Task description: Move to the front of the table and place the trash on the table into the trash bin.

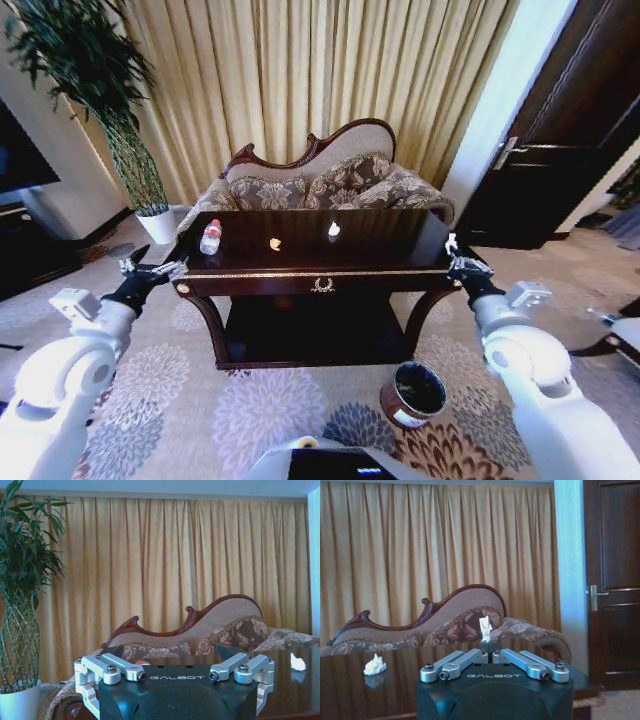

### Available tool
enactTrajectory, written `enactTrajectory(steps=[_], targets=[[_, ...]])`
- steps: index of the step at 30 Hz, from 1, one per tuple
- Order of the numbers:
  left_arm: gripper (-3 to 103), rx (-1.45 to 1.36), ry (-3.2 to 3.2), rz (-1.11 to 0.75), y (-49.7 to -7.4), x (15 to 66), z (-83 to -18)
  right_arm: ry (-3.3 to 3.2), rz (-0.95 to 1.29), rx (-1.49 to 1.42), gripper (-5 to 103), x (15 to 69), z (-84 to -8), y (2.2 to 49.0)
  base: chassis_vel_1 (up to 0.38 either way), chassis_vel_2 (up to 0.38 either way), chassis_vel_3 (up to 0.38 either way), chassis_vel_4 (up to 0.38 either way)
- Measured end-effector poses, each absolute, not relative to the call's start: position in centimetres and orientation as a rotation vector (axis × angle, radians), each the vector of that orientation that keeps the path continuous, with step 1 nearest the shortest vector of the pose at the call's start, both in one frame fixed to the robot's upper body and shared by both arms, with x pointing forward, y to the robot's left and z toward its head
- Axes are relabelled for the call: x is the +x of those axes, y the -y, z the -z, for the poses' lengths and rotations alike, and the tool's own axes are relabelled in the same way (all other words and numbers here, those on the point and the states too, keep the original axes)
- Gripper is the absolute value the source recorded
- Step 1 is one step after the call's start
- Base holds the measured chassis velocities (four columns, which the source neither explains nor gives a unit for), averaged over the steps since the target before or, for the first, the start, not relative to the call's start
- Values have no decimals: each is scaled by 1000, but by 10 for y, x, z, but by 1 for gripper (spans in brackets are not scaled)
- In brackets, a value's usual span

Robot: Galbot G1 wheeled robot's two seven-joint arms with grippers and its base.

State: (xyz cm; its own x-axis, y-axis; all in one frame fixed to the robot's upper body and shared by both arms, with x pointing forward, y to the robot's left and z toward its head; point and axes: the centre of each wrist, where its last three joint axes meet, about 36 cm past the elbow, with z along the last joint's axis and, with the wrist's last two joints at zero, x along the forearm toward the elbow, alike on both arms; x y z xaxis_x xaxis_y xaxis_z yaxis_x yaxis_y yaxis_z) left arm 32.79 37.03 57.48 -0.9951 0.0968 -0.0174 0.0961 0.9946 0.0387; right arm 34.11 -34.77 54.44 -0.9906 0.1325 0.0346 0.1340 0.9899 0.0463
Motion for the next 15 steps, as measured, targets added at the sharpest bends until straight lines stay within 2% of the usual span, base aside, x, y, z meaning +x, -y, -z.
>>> enactTrajectory(steps=[8,15], targets=[[100,116,-3106,-57,-376,331,-578,3017,72,-234,0,348,-515,354,102,-87,-106,98],[100,107,-3109,-27,-374,329,-575,2749,66,-299,0,341,-446,380,0,0,0,0]])
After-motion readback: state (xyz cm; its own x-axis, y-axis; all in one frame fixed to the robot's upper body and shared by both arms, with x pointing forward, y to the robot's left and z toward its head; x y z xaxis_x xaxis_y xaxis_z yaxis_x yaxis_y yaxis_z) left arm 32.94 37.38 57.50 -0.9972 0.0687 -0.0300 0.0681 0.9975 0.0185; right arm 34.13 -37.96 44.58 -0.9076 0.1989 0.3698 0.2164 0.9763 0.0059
